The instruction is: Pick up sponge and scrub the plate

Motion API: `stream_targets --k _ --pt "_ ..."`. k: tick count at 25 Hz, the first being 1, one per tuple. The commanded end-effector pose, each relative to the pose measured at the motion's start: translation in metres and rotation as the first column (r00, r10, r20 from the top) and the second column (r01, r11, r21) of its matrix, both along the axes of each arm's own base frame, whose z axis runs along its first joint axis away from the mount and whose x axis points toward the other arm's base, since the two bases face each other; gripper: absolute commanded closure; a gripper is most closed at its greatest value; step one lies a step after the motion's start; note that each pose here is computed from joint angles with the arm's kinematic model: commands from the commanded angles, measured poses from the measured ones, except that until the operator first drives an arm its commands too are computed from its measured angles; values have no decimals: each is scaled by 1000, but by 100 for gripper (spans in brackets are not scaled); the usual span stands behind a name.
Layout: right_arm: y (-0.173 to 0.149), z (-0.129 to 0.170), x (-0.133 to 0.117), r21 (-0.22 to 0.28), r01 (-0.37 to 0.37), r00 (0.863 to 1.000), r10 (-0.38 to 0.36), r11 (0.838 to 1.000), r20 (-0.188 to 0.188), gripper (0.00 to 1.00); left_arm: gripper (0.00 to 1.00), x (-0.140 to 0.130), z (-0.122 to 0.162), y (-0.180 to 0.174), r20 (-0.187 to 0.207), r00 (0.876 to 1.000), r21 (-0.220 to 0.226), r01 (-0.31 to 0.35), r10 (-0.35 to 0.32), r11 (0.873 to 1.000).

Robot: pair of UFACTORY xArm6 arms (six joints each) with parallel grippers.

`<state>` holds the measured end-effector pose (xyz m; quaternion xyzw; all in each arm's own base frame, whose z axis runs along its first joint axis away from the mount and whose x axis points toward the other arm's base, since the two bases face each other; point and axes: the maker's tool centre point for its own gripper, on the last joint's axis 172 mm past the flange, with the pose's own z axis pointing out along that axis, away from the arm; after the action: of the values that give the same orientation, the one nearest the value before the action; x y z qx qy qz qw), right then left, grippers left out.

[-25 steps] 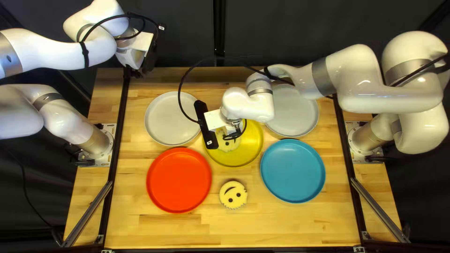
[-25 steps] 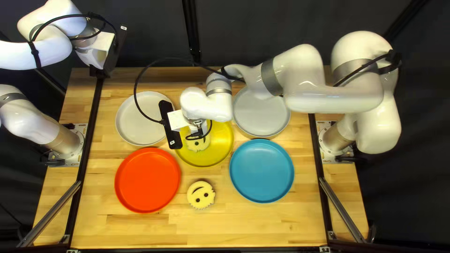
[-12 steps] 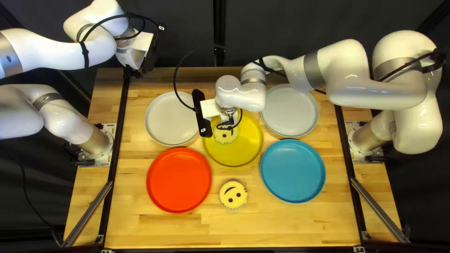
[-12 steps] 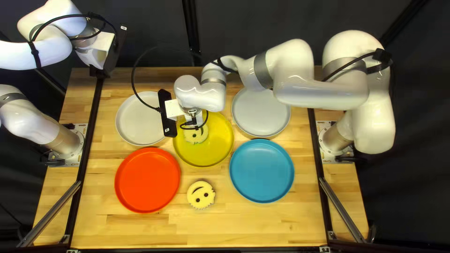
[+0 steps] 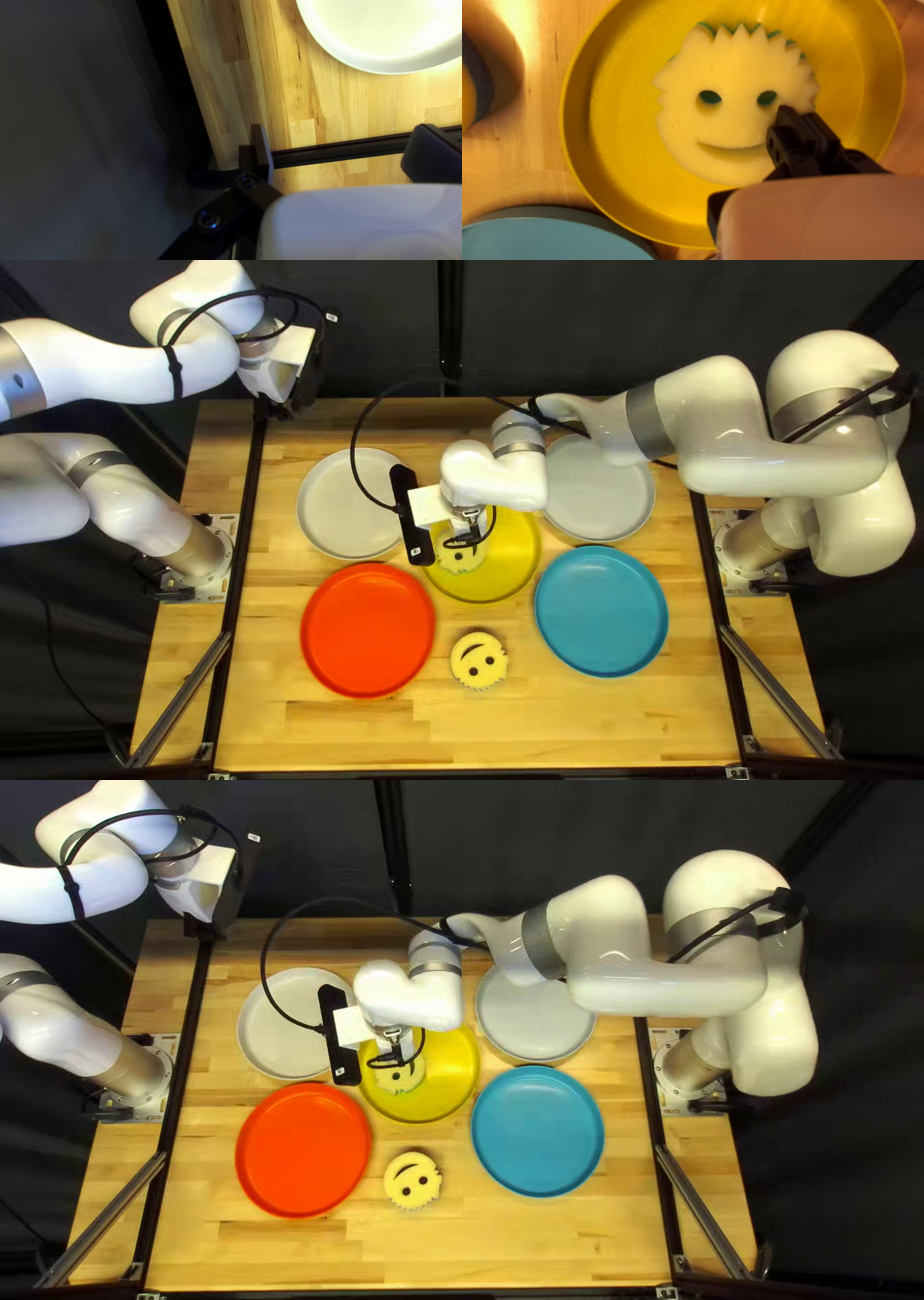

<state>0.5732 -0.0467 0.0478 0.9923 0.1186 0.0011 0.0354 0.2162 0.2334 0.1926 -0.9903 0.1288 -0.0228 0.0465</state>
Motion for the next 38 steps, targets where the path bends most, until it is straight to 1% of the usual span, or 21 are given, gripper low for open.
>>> stream_targets --k 1,6,10,16,19,23,24,27,38 --pt "-17 -4 3 9 15 1000 -15 1000 -6 100 0 0 0 0 0 1000 0 0 0 1000" --pt "-26 -3 4 16 29 1000 -28 999 -12 100 0 0 0 0 0 1000 0 0 0 1000" --pt "-10 -4 5 15 17 1000 -17 1000 -10 100 0 0 0 0 0 1000 0 0 0 1000" --pt "25 4 3 -7 -20 1000 20 1000 -1 100 0 0 0 0 0 1000 0 0 0 1000" --pt "29 5 1 -15 -33 999 33 999 -3 100 0 0 0 0 0 1000 0 0 0 1000" --pt "12 -2 -6 -20 -40 999 39 999 -9 100 0 0 0 0 0 1000 0 0 0 1000" --pt "3 -5 -8 -21 -40 999 40 999 -11 100 0 0 0 0 0 1000 0 0 0 1000" --pt "-12 -7 -10 -23 -39 999 39 999 -13 100 0 0 0 0 0 1000 0 0 0 1000" --pt "-40 9 -25 -39 -17 1000 16 999 -10 100 0 0 0 0 0 1000 0 0 0 1000"
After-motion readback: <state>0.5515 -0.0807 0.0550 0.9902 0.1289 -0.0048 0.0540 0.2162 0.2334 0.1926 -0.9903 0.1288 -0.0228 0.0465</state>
